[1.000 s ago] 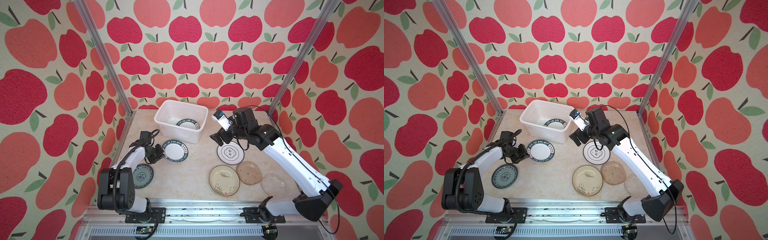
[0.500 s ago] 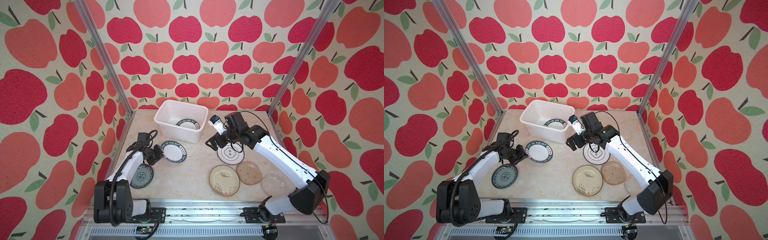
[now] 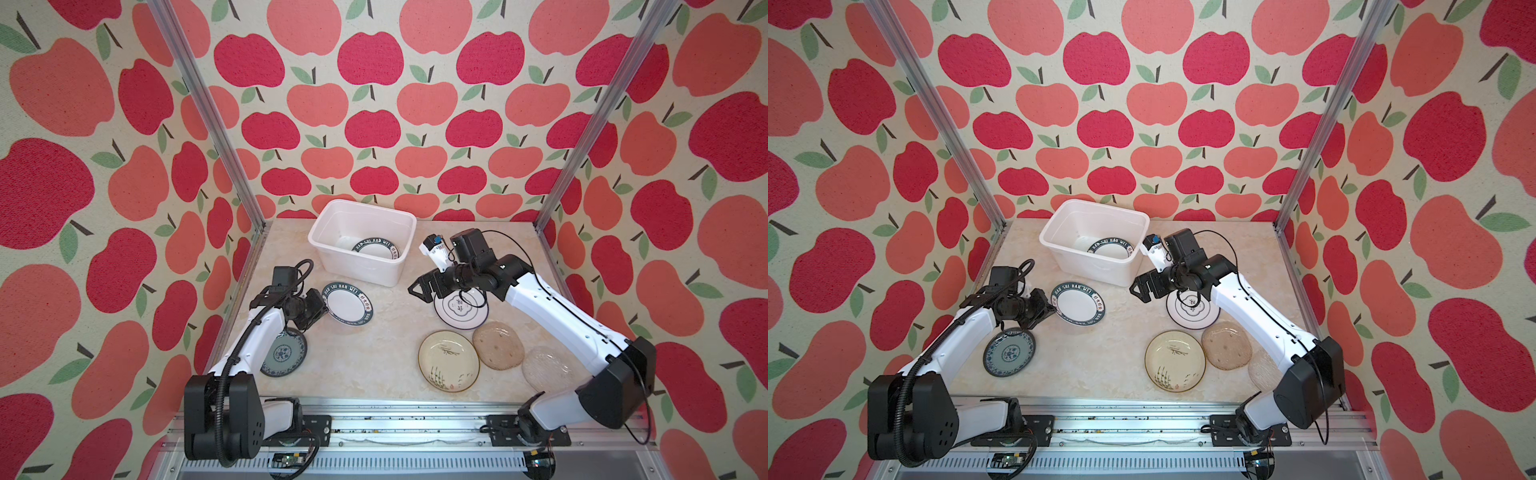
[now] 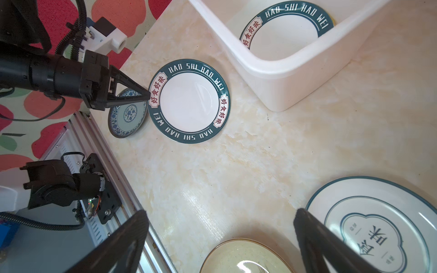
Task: Place the plates into the plastic bin on the countertop
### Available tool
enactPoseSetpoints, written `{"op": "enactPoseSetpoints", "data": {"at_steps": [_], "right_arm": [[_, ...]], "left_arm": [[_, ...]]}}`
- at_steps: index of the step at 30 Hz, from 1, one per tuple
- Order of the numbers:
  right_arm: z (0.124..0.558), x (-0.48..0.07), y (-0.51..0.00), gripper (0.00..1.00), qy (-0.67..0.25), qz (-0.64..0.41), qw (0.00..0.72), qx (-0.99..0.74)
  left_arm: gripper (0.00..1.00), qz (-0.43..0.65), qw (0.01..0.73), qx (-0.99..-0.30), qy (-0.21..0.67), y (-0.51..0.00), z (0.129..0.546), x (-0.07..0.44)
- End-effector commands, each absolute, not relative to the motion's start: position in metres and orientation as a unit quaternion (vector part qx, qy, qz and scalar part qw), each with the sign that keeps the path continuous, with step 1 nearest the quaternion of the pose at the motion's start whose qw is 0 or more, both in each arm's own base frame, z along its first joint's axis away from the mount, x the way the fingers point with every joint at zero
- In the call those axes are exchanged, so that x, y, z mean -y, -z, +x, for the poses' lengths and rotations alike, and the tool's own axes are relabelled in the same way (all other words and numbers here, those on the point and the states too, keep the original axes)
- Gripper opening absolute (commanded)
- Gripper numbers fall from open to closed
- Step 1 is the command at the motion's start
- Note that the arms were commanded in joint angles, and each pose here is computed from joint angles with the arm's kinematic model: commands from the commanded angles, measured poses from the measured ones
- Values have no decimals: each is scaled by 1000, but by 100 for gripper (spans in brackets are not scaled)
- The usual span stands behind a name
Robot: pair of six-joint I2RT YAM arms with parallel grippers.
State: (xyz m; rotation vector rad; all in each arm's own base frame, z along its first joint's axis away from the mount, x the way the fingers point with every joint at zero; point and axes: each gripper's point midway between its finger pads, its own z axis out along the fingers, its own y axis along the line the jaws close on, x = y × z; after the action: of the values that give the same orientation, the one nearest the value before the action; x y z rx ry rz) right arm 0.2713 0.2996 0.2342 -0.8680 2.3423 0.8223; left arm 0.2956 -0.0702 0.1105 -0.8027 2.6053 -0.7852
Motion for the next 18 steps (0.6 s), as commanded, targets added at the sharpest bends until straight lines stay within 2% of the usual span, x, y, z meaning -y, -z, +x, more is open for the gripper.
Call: {"op": "enactPoseSetpoints", "data": {"at_steps": [1,9,18], "right_arm": [[256,-315,-221,99,-341,-326,225,-852],[228,-351,-180,96,-184,-556,402,-703],[232,-405,-139,86,-81,-615,447,-644]], "left_arm": [[0,-286,153,-898,298,-112,296,77],[0,-294,141,-896,301,-104,289,79],[0,-301,125,-895,303,-103,283,84]]}}
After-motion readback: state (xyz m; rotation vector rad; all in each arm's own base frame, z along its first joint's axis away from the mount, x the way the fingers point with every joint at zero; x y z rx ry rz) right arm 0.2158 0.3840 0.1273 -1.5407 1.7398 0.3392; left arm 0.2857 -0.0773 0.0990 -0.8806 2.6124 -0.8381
